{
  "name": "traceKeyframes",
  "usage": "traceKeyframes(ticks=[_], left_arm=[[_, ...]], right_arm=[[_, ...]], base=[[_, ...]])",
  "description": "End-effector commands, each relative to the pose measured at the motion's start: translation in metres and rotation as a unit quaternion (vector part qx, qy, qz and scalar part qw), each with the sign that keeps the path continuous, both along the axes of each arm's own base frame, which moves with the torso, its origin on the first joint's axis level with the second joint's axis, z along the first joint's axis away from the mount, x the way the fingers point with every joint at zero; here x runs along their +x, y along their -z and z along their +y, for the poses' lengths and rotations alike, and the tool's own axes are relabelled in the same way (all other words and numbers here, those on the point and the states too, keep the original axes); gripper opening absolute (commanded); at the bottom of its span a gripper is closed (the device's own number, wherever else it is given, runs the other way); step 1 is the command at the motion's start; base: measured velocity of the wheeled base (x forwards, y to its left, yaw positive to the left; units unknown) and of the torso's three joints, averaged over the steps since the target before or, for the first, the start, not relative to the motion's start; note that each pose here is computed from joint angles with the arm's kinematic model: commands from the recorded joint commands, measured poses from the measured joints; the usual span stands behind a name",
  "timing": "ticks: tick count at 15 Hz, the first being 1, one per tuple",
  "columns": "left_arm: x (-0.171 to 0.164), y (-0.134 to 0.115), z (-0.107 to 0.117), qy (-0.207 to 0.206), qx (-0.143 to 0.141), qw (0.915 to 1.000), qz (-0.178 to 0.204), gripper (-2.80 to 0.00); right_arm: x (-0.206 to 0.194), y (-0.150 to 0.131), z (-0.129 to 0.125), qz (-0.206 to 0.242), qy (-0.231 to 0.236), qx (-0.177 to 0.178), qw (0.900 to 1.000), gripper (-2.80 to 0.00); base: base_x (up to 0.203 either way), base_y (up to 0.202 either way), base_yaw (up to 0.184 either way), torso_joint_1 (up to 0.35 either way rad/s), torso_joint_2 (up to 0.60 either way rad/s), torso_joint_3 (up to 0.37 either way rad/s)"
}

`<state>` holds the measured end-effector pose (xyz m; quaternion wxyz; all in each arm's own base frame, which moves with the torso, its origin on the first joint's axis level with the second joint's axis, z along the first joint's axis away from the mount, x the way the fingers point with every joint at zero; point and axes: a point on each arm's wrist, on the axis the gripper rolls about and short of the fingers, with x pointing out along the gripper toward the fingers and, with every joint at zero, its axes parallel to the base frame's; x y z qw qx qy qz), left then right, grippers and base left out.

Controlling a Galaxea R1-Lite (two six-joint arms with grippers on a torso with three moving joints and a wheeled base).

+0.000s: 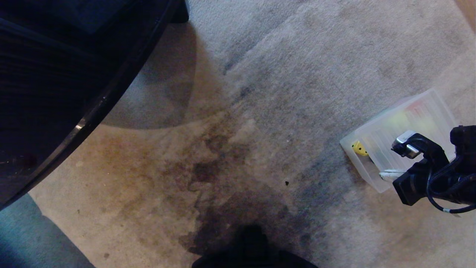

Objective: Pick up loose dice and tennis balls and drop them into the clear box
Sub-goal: Close the lid

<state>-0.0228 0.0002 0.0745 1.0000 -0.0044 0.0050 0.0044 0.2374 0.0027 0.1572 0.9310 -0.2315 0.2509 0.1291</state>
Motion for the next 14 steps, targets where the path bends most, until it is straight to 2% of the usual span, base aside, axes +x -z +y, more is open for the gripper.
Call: traceKeyframes(ticks=[1, 6, 14], left_arm=[[0.0002, 0.0004, 0.0, 0.0, 0.0, 1.0, 0.001, -2.8], [0.0, 0.0001, 0.0, 0.0, 0.0, 1.0, 0.0, -2.8], [0.0, 0.0001, 0.0, 0.0, 0.0, 1.0, 0.0, -2.8]], right_arm=[[0.0083, 0.0076, -0.0009, 0.012, -0.012, -0.002, 1.0, -2.8], [0.0123, 0.0113, -0.0006, 0.018, -0.028, 0.003, 0.999, -2.8], [0.015, 0.0127, -0.0054, 0.019, -0.033, -0.01, 0.999, -2.8]], base=[[0.0, 0.0, 0.0, 0.0, 0.0, 0.0], [0.0, 0.0, 0.0, 0.0, 0.0, 0.0], [0.0, 0.0, 0.0, 0.0, 0.0, 0.0]])
